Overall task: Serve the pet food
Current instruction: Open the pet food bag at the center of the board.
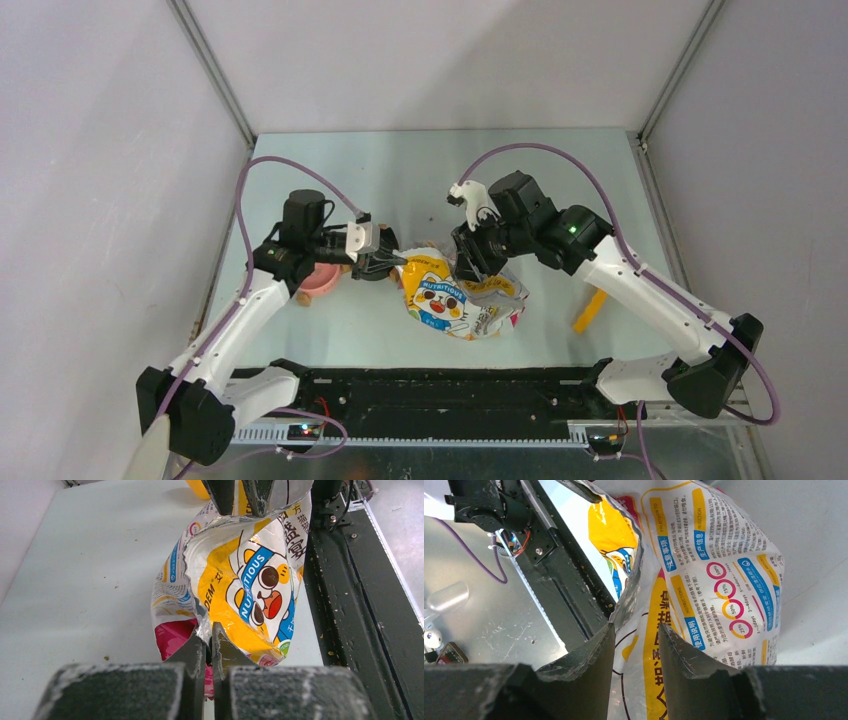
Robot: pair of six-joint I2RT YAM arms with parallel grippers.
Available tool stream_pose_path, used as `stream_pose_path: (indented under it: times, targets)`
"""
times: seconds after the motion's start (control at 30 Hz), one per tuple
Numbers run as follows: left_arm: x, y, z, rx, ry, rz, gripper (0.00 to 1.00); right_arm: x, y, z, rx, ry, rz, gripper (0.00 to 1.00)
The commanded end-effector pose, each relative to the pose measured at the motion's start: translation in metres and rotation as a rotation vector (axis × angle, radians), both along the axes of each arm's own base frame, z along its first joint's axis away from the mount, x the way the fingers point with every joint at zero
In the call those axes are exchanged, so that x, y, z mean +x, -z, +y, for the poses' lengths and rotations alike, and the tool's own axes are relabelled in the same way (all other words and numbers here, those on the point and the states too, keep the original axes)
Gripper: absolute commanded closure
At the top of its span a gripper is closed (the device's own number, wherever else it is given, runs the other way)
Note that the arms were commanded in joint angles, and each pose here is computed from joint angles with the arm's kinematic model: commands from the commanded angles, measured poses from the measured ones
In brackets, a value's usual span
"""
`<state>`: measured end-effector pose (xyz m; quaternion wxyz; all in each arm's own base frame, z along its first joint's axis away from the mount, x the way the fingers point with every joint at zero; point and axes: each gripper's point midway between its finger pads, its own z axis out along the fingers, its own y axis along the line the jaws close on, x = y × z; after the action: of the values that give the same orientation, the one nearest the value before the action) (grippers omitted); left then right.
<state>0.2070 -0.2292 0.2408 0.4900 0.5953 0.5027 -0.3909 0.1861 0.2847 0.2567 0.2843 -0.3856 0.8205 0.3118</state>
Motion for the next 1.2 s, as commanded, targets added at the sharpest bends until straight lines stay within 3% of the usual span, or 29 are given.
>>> stream_pose_path:
  times: [0.0, 0.73, 1.17]
  targets:
    - [-0.007, -0.029, -0.004, -0.057, 0.055, -0.048, 1.0, 0.014, -0.005, -0.007, -0.031, 0.082, -0.053, 0.59]
    - [-0.009, -0.03, -0.004, -0.059, 0.056, -0.052, 1.0, 0.039, 0.0, -0.021, -0.08, 0.252, -0.103, 0.62]
    - [-0.007, -0.037, -0.007, -0.079, 0.05, -0.021, 1.0, 0.033, 0.004, 0.02, 0.041, 0.136, -0.065, 0.62]
